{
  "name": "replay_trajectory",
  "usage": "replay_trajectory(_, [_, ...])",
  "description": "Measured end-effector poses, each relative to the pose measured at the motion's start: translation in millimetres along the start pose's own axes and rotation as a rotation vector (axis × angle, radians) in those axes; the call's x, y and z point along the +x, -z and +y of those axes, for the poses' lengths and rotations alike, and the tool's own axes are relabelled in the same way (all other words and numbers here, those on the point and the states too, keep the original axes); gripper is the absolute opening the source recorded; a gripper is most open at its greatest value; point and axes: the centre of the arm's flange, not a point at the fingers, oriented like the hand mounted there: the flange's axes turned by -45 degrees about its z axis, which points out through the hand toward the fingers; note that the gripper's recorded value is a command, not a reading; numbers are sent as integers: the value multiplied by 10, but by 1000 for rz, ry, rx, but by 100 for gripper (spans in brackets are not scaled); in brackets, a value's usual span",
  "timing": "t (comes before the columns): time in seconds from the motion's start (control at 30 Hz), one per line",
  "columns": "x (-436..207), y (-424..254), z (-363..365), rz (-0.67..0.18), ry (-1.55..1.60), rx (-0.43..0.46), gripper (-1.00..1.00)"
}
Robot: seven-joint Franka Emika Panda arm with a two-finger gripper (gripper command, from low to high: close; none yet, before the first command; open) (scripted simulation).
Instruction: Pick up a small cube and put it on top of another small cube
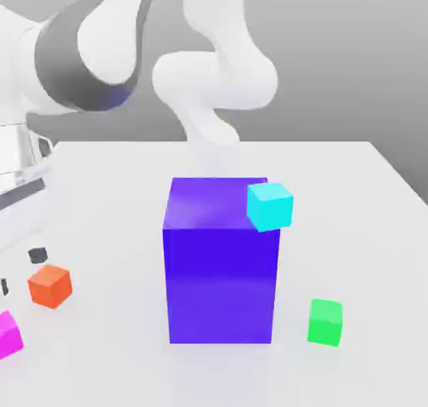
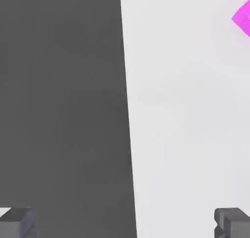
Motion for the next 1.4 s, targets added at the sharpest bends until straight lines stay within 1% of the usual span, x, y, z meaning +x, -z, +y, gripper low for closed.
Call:
replay_trajectory(0.13, [493, -398, 249, 75, -275, -59, 0])
replay_trajectory(0.27, [997, -665, 560, 180, -541, -90, 0])
replay_trajectory(0.33, [1113, -859, 626, 203, -584, -92, 0])
replay_trajectory(0.43, [1203, -1243, 705, 209, -597, -93, 0])
replay_trajectory(0.47, [1215, -1314, 723, 209, -599, -94, -100])
replay_trajectory(0.67, [1223, -1347, 730, 210, -600, -92, -100])
replay_trajectory(0.83, [1139, -844, 644, 211, -599, -91, -100])
replay_trajectory(0.87, [1055, -759, 557, 206, -567, -82, -100])
replay_trajectory(0.93, [659, -725, 292, 182, -444, -65, -100])
replay_trajectory(1.1, [-634, -880, 60, 106, -188, -89, -100])
replay_trajectory(1.23, [-1656, -904, 109, 58, 10, -100, -100])
replay_trajectory(1.4, [-2881, -792, 414, 9, 264, -93, -100])
